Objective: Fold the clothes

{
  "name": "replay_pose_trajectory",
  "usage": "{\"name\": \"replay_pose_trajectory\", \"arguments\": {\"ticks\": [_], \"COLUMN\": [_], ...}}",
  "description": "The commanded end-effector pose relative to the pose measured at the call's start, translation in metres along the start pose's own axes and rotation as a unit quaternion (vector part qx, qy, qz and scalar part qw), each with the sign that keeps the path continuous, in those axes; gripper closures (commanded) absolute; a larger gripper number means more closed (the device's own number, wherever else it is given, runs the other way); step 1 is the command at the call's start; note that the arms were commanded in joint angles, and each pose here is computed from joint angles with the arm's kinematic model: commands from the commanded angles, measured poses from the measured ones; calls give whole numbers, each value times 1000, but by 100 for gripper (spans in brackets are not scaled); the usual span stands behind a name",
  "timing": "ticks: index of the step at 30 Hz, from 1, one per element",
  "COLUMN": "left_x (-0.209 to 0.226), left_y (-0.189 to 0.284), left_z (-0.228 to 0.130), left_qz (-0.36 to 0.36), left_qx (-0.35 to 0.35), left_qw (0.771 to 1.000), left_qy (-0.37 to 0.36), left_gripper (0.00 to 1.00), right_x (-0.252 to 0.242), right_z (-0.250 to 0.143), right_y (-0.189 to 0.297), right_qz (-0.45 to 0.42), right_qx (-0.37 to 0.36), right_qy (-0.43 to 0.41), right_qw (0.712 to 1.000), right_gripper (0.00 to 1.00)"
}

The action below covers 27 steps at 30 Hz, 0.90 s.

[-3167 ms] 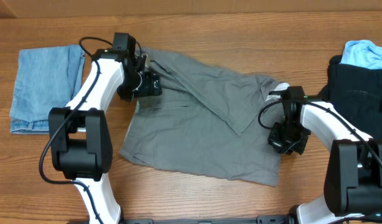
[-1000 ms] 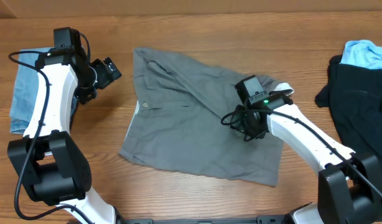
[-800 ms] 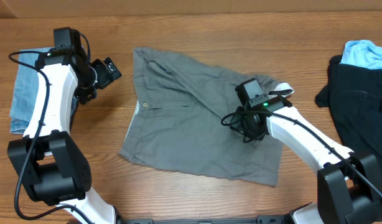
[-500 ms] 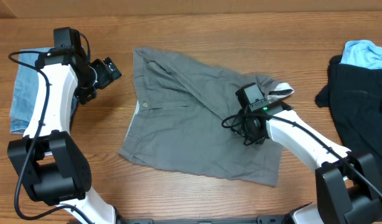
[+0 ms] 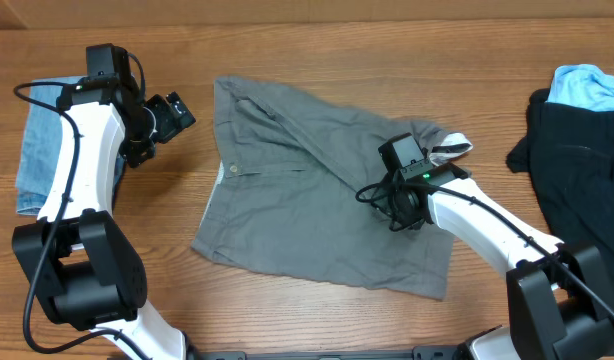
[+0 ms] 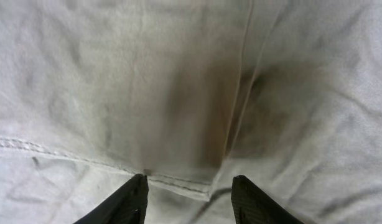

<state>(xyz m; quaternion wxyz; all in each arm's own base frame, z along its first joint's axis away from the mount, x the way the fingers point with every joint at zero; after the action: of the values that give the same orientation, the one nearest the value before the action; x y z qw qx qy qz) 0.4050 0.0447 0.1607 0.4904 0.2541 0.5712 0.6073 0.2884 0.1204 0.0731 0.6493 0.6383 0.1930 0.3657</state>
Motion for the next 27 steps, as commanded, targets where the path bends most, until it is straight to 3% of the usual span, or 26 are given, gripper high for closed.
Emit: {"name": "replay_pose_trajectory", "arguments": {"ticks": [1,10,12,14,17,20,21,22,27], "left_x": [-1,-1,-1,-1,-1,-1,-1,-1,-1], "left_y": [6,6,6,6,6,6,6,6,6], "left_z": [2,2,2,2,2,2,2,2,2], "left_qz": [0,0,0,0,0,0,0,0,0], "left_qx": [-10,-10,-10,-10,-10,-10,-10,-10,-10], "left_qw": [1000,1000,1000,1000,1000,1000,1000,1000,1000], "left_qy": [8,8,8,8,8,8,8,8,8], "left_gripper": [0,0,0,0,0,0,0,0,0], "right_x": [-7,-9,-8,-7,-7,-7,-7,-7,-1], "right_z": [-1,-2,-2,-2,-1,-2,-2,-2,1], "right_y": [-7,-9,-9,-9,-9,-9,-9,-9,-9], "right_qz": [-3,-1,0,2,3,4,4,4,21], "right_qx": [-10,-9,-9,-10,-10,-9,-9,-9,-14], "right_qy": [-26,-29,-29,-29,-29,-30,-36,-45,-60], "right_qw": [1000,1000,1000,1000,1000,1000,999,999,998], "right_gripper": [53,55,58,69,71,62,51,45,52]}}
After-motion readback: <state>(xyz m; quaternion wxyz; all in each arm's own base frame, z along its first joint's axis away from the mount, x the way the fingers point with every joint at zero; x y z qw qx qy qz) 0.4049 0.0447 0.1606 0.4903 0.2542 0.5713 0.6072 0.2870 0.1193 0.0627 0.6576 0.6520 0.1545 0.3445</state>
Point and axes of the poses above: each gripper's point midway between its finger pads, its own y axis back along the fingers, its own x axis along the line the jaws close on, z = x × y, the point moved 5 cm from there along y, back along the fingers, and after that the axes turned 10 degrees about -y, right-handed, at the moved point
